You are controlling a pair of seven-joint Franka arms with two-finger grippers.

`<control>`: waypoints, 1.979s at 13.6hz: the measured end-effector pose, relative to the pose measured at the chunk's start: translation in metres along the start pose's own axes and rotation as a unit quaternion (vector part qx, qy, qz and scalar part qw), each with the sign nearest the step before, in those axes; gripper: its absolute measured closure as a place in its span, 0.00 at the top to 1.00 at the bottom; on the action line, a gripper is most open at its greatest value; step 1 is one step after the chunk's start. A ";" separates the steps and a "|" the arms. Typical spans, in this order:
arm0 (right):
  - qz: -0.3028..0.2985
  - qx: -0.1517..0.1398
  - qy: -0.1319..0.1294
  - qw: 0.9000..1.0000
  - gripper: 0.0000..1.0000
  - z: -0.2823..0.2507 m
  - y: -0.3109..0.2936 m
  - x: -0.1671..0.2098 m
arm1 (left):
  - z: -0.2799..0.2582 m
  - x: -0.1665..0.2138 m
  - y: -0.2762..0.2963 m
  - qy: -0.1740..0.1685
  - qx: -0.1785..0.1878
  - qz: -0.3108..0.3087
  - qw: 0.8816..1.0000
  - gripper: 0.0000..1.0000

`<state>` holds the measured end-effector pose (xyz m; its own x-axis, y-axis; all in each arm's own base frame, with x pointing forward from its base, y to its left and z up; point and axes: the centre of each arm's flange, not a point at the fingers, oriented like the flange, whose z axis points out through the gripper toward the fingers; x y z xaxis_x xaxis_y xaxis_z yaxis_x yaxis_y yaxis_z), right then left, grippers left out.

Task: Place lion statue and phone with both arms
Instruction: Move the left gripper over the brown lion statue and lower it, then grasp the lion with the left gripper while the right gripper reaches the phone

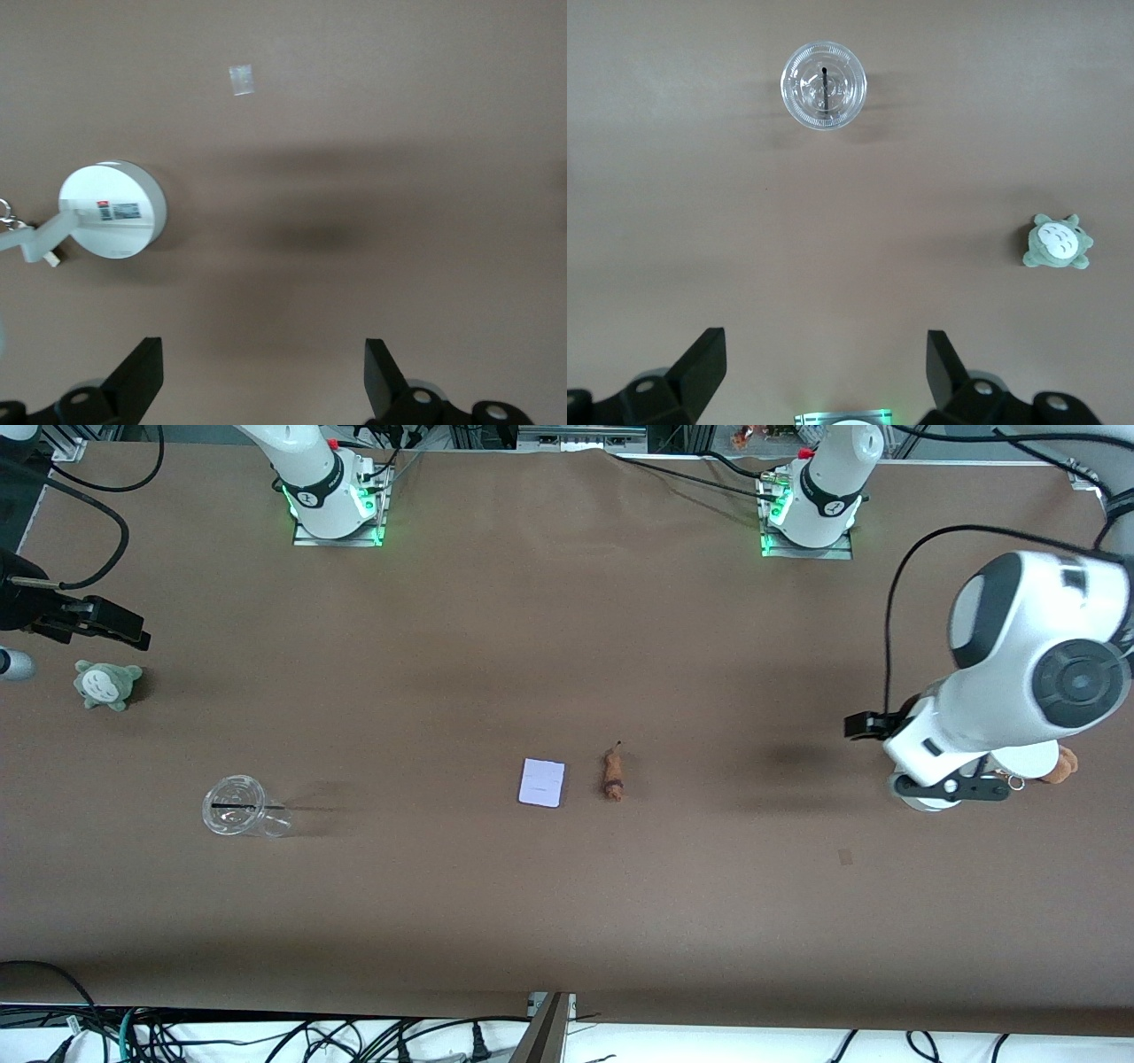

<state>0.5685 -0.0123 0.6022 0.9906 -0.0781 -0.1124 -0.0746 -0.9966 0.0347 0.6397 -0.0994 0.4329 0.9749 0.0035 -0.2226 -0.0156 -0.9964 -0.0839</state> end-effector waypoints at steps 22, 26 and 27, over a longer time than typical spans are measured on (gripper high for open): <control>-0.001 -0.002 -0.010 1.000 1.00 0.014 -0.002 0.010 | 0.176 0.017 0.351 0.110 -0.091 -0.161 0.977 1.00; 0.000 -0.007 -0.037 0.999 1.00 0.045 -0.005 0.026 | 0.178 0.017 0.354 0.114 -0.096 -0.164 0.975 0.94; -0.001 -0.008 -0.041 0.999 1.00 0.050 -0.006 0.029 | 0.179 0.017 0.355 0.114 -0.096 -0.165 0.975 0.92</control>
<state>0.5917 -0.0101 0.5494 0.9779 -0.0785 -0.1940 -0.0699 -0.9963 0.0507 0.6108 -0.4375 0.2261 0.9441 0.3296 0.0085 0.3281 -0.9417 0.0740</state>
